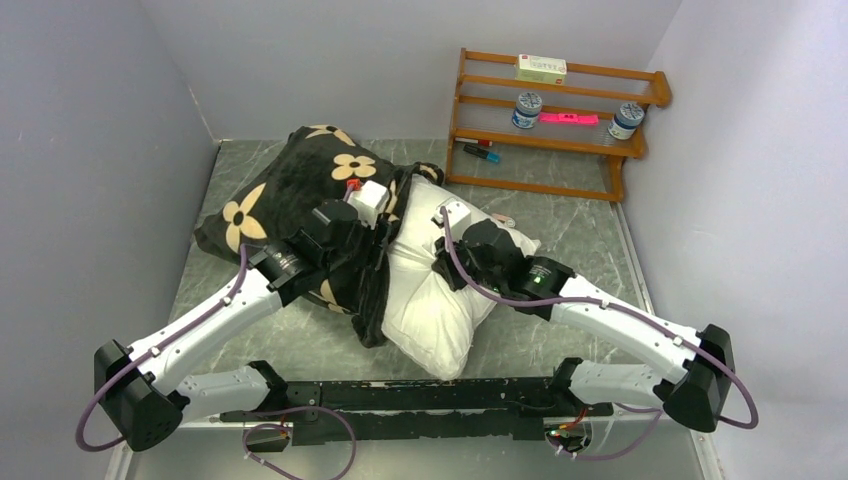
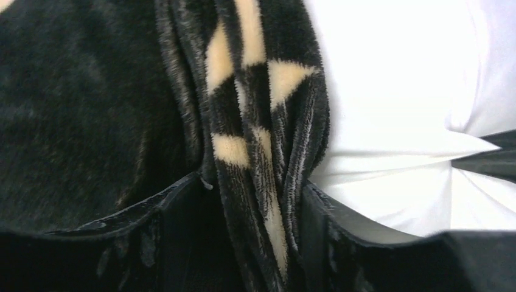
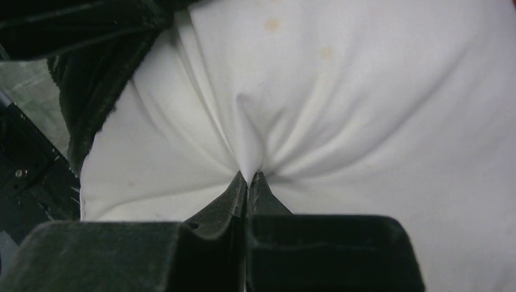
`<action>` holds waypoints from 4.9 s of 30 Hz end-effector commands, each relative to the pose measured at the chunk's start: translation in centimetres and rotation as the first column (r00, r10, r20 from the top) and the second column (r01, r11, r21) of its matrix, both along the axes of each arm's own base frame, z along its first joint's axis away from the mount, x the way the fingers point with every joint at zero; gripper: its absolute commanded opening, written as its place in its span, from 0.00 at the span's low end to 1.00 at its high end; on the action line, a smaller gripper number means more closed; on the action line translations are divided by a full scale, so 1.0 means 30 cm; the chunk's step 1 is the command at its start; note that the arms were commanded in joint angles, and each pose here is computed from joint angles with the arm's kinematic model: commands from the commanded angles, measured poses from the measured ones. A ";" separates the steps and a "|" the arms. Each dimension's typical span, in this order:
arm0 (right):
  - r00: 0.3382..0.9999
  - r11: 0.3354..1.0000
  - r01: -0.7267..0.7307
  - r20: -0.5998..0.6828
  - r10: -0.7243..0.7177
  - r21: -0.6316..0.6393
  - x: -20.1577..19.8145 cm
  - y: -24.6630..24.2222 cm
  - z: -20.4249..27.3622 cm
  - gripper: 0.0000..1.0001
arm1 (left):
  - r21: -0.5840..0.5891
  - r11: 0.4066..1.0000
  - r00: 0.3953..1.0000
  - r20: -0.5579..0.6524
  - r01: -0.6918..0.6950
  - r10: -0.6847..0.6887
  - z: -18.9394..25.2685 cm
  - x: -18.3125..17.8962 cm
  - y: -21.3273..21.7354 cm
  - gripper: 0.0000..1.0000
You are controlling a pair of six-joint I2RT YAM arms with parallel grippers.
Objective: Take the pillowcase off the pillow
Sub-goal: Remove the pillow from the pillowcase.
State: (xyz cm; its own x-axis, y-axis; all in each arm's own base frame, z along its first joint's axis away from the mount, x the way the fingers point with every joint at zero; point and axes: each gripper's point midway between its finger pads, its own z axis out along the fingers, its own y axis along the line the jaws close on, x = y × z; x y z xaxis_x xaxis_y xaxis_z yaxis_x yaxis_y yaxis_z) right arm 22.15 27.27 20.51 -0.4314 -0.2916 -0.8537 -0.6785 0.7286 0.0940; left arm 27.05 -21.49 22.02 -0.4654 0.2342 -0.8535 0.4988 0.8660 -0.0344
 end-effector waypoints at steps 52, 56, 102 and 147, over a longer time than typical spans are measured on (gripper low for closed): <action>0.958 0.987 -0.152 0.256 0.133 0.060 -0.059 -0.083 0.296 0.86 | -0.101 0.982 0.988 -0.016 -0.157 0.156 -0.030 0.334 0.029 0.15; 0.931 0.975 -0.221 0.297 0.213 -0.009 -0.122 -0.002 0.316 0.94 | -0.096 0.985 0.990 -0.021 -0.142 0.141 -0.049 0.309 0.036 0.14; 0.955 0.802 -0.040 0.213 0.206 -0.596 -0.078 0.106 -0.209 0.00 | -0.200 0.958 0.976 0.034 -0.204 0.215 0.075 0.210 0.121 0.64; 0.980 0.990 0.141 0.138 -0.141 0.007 0.139 -0.002 0.115 0.00 | -0.238 0.971 0.968 -0.243 -0.003 -0.056 -0.175 -0.115 -0.086 0.82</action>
State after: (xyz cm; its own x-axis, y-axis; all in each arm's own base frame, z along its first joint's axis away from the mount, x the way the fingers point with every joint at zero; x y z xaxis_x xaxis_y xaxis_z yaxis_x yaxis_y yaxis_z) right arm 24.21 28.17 20.18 -0.4062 -0.3835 -0.8294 -0.6589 0.7518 -0.0249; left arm 20.93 -23.09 14.60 -0.7171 0.1494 -0.6808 0.5027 0.7875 -0.3567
